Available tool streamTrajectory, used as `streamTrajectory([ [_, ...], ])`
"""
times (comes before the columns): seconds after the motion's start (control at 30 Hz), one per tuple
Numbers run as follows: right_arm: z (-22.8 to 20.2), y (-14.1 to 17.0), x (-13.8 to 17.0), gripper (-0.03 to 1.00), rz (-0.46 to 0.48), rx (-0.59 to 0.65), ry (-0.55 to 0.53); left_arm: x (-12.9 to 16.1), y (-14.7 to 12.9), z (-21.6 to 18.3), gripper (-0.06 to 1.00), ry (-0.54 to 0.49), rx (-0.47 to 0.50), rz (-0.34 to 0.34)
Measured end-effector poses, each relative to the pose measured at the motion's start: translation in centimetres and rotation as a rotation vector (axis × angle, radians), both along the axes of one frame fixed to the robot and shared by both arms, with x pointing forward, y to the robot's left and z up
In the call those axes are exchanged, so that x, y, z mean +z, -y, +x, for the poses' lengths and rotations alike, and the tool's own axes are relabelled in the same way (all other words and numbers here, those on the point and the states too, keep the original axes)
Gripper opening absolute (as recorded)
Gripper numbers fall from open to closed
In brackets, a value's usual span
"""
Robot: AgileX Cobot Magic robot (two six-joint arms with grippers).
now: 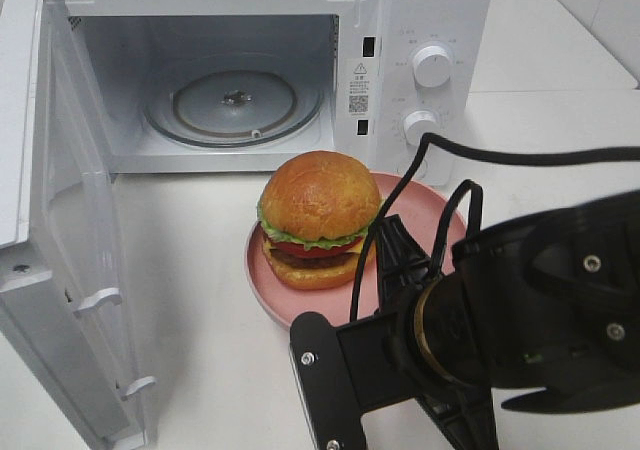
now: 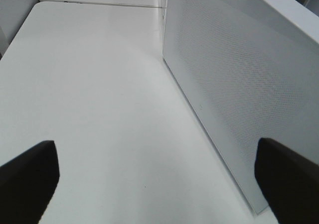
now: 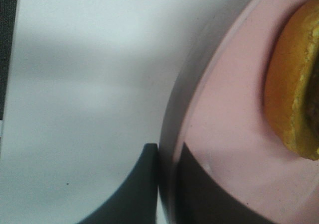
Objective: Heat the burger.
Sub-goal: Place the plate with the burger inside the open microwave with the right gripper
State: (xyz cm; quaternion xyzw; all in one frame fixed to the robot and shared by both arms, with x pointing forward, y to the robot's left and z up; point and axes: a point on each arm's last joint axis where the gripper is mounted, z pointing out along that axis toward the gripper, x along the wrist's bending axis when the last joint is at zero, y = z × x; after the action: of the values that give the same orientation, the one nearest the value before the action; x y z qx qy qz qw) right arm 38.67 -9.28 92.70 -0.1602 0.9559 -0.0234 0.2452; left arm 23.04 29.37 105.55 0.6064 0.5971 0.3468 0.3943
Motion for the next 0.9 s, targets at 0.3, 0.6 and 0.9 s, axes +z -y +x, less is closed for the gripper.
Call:
streamTrajectory([
  [0.3,1.6,-0.4,1.1,0.05,-0.017,0.074,-0.021,0.0,0.0,0.0,0.99,0.000,0.000,0.000],
  [0.6,2.6,-0.3,1.4,0.05,-0.016,0.228,-0.100,0.0,0.0,0.0,0.99,0.000,0.000,0.000],
  [0.9,4.2,0.3,1.5,0.05,0.063,0.237,-0.113,0.0,0.0,0.0,0.99,0.000,0.000,0.000],
])
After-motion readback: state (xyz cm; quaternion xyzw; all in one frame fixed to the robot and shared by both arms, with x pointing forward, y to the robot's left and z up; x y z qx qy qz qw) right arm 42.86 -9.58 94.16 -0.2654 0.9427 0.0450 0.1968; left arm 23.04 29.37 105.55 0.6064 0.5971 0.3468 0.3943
